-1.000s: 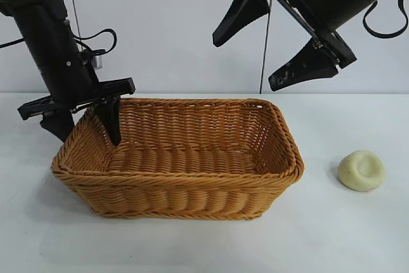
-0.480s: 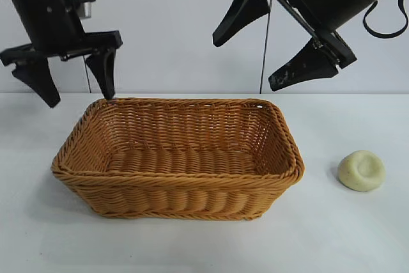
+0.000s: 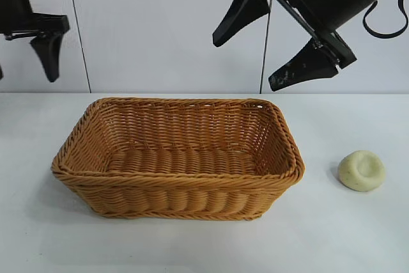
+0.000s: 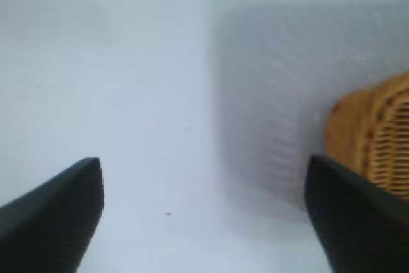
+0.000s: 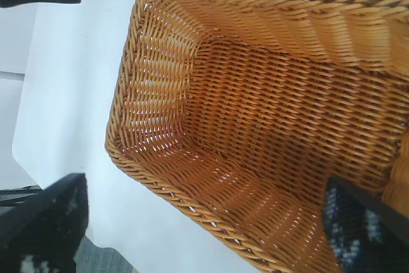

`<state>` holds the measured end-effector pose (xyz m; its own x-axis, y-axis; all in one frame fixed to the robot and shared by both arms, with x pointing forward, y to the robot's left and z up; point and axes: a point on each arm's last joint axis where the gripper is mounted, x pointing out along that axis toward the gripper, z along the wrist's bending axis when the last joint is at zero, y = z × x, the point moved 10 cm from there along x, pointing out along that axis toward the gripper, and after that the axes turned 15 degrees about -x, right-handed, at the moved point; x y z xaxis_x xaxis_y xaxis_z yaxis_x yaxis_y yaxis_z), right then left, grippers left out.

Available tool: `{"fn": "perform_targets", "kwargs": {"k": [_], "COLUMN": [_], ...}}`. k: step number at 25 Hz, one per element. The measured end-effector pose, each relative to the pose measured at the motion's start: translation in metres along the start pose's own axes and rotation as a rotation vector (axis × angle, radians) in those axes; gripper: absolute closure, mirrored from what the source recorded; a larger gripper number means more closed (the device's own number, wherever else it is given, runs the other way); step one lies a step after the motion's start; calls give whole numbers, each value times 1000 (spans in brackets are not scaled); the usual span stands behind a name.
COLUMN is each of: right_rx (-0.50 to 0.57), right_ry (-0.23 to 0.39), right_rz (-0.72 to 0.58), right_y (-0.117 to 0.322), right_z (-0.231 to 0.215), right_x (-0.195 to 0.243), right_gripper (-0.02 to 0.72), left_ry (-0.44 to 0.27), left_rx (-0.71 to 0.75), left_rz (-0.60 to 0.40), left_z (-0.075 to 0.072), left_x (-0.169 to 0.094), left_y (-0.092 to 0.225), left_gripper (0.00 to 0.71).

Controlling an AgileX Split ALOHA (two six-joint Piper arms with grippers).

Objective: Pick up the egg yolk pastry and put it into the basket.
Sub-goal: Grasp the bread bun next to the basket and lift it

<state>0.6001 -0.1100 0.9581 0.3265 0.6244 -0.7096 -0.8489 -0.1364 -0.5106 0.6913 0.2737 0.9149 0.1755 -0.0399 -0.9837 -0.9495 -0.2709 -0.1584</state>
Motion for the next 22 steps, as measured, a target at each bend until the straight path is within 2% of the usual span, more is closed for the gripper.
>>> {"fn": "perform_targets", "kwargs": {"k": [3, 7, 10, 14, 17, 22], "right_rx": [0, 0, 0, 0, 0, 0], "right_ry": [1, 1, 1, 1, 1, 1], "right_rz": [-1, -1, -1, -1, -1, -1], "right_y": [0, 0, 0, 0, 0, 0], "right_z": [0, 0, 0, 0, 0, 0], "right_x": [0, 0, 0, 0, 0, 0], "right_gripper": [18, 18, 18, 18, 18, 18], "left_ry": [-19, -18, -13, -9, 1, 9], "left_rx": [-35, -28, -22, -20, -14, -1], "left_rz": [-5, -12, -24, -36, -70, -99], "left_z": [21, 24, 26, 32, 39, 53], "left_x": [-1, -8, -22, -50, -80, -110], "left_y": [-6, -5, 5, 33, 61, 117], "left_gripper": [46, 46, 46, 46, 46, 46]}}
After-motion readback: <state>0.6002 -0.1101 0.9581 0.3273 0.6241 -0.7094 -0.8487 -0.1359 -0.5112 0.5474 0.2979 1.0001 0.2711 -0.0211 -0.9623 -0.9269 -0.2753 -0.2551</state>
